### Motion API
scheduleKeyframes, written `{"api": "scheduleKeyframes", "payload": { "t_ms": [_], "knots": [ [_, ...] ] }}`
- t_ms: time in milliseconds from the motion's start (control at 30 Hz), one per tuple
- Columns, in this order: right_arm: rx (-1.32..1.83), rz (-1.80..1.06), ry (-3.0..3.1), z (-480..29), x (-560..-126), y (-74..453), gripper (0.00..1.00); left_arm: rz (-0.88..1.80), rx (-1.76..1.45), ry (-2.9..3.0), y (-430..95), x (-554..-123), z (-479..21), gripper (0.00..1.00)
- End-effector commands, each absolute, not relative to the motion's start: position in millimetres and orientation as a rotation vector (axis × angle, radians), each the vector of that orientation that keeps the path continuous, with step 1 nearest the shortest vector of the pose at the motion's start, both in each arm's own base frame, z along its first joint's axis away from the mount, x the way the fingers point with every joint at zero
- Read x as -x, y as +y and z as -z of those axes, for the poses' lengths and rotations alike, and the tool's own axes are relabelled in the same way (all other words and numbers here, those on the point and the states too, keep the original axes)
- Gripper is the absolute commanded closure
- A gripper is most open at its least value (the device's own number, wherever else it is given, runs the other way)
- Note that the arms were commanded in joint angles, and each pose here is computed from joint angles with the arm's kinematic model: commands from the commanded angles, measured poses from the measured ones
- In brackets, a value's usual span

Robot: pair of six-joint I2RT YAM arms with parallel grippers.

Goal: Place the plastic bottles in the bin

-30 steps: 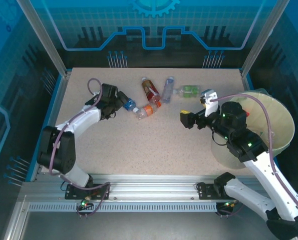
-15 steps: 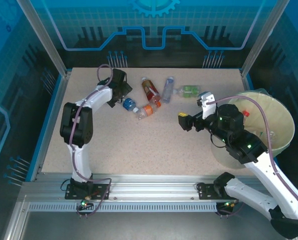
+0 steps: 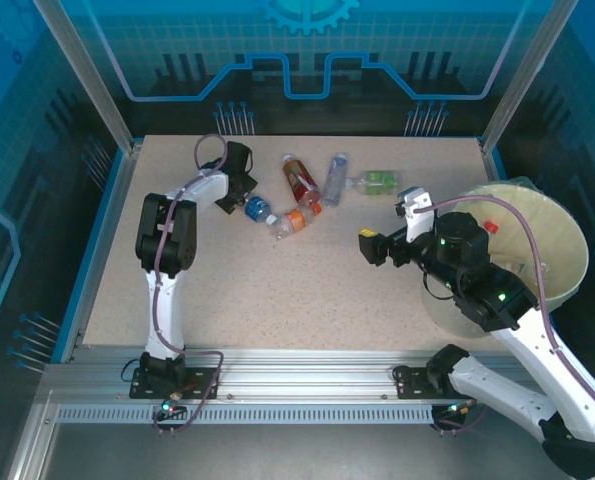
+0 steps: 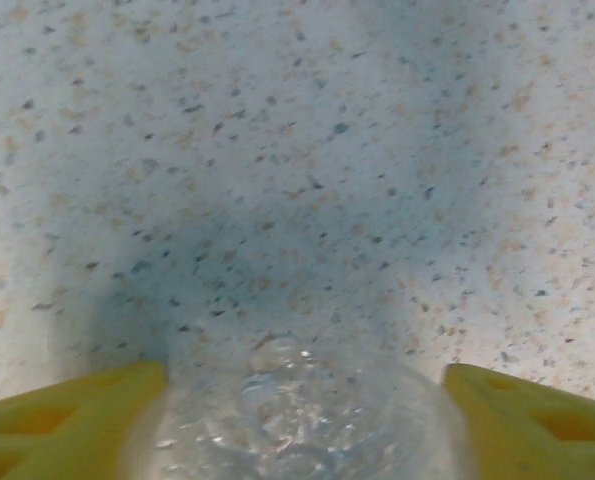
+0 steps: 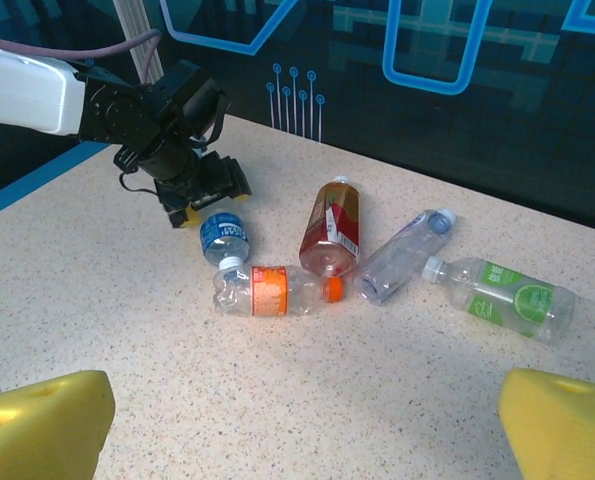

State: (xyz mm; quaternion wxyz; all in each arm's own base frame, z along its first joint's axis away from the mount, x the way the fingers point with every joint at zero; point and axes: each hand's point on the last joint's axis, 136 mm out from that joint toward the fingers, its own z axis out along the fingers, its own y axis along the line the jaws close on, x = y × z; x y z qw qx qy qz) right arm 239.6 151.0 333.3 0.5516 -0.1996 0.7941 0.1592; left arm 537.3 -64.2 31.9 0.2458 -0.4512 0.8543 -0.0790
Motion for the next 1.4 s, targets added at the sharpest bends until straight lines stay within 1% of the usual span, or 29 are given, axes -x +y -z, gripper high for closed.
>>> {"api": "scheduleKeyframes", "payload": {
  "t_ms": [0, 167, 233, 400, 500, 667, 800, 933, 1100, 1200, 1367],
  "knots": [
    [0.466, -0.395, 1.864, -343.2, -232.2, 151.3, 0.00, 0.270, 1.233, 2.286, -64.1, -538.5, -38.6, 0.39],
    [0.471, -0.435, 1.863, -341.1, -231.1, 157.7, 0.00, 0.360, 1.192, 2.260, -70.5, -534.9, -49.2, 0.51],
    [0.480, -0.466, 1.869, -337.7, -232.1, 164.5, 0.00, 0.432, 1.153, 2.230, -75.8, -531.2, -62.2, 0.54],
    [0.479, -0.514, 1.896, -331.0, -242.7, 179.6, 0.00, 0.706, 0.983, 2.009, -89.2, -519.1, -115.1, 0.56],
    [0.529, -0.559, 1.915, -329.3, -245.9, 194.4, 0.00, 0.789, 0.910, 1.908, -91.8, -505.4, -145.9, 0.58],
    [0.564, -0.607, 1.910, -330.4, -254.6, 211.8, 0.00, 0.951, 0.733, 1.799, -115.1, -481.5, -200.7, 0.60],
    [0.515, -0.639, 1.916, -326.6, -266.5, 220.1, 0.00, 1.073, 0.547, 1.749, -146.5, -455.1, -241.1, 0.61],
    [0.494, -0.767, 1.916, -326.5, -269.2, 239.0, 0.00, 1.203, 0.348, 1.718, -182.7, -426.5, -274.9, 0.61],
    [0.426, -0.916, 1.910, -326.9, -274.2, 256.3, 0.00, 1.445, 0.064, 1.567, -224.7, -384.2, -322.5, 0.60],
    [0.431, -1.005, 1.904, -328.8, -271.9, 267.4, 0.00, 1.562, -0.066, 1.514, -245.2, -363.0, -341.1, 0.60],
    [0.433, -1.068, 1.932, -324.3, -273.8, 278.4, 0.00, 1.664, -0.157, 1.448, -263.6, -343.8, -356.6, 0.61]
  ]
}}
